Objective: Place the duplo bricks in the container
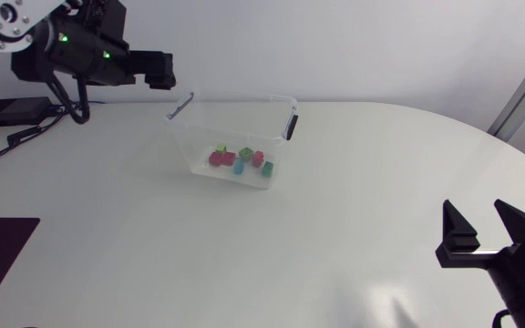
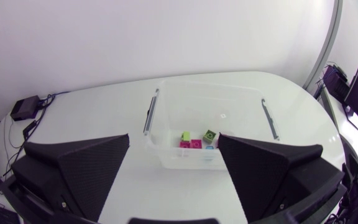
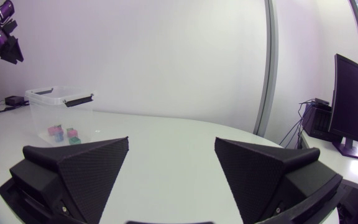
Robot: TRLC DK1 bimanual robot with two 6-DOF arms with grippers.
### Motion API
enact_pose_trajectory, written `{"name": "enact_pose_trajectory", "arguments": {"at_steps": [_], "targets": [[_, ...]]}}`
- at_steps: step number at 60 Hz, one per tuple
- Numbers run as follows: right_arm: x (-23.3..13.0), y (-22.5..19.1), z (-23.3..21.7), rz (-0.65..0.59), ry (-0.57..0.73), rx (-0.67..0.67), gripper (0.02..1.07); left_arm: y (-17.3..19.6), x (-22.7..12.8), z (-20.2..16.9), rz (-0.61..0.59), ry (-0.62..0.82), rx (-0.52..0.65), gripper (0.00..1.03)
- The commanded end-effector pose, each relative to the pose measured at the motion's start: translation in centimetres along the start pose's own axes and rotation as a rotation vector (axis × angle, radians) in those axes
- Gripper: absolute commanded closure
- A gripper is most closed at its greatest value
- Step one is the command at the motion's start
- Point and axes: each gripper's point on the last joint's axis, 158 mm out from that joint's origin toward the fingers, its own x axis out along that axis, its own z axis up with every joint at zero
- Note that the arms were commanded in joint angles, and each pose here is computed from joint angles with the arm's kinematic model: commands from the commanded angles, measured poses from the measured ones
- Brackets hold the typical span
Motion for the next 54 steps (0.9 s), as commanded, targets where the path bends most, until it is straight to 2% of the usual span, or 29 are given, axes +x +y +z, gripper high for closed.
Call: {"name": "enact_pose_trajectory", "arguments": {"at_steps": [1,10,25,40,48,54], "targets": [[0.1,-0.1,-0.7,-0.003,0.009,-0.008,0.07,1.4,-1.8,-0.4,0.024,-0.043,0.008,0.03],[0.1,-0.1,-0.7,-0.003,0.009,-0.008,0.07,3.0,-3.9,-1.4,0.054,-0.113,-0.008,0.03],[0.1,-0.1,-0.7,-0.003,0.009,-0.008,0.07,2.9,-7.3,-3.3,0.058,-0.234,-0.006,0.03],[0.1,-0.1,-0.7,-0.003,0.009,-0.008,0.07,2.7,-10.2,-7.1,0.061,-0.301,0.012,0.03],[0.1,-0.1,-0.7,-0.003,0.009,-0.008,0.07,2.7,-12.8,-9.2,0.069,-0.414,0.02,0.03],[0.1,-0.1,-0.7,-0.003,0.009,-0.008,0.07,2.3,-13.7,-10.8,0.052,-0.445,0.027,0.03]]}}
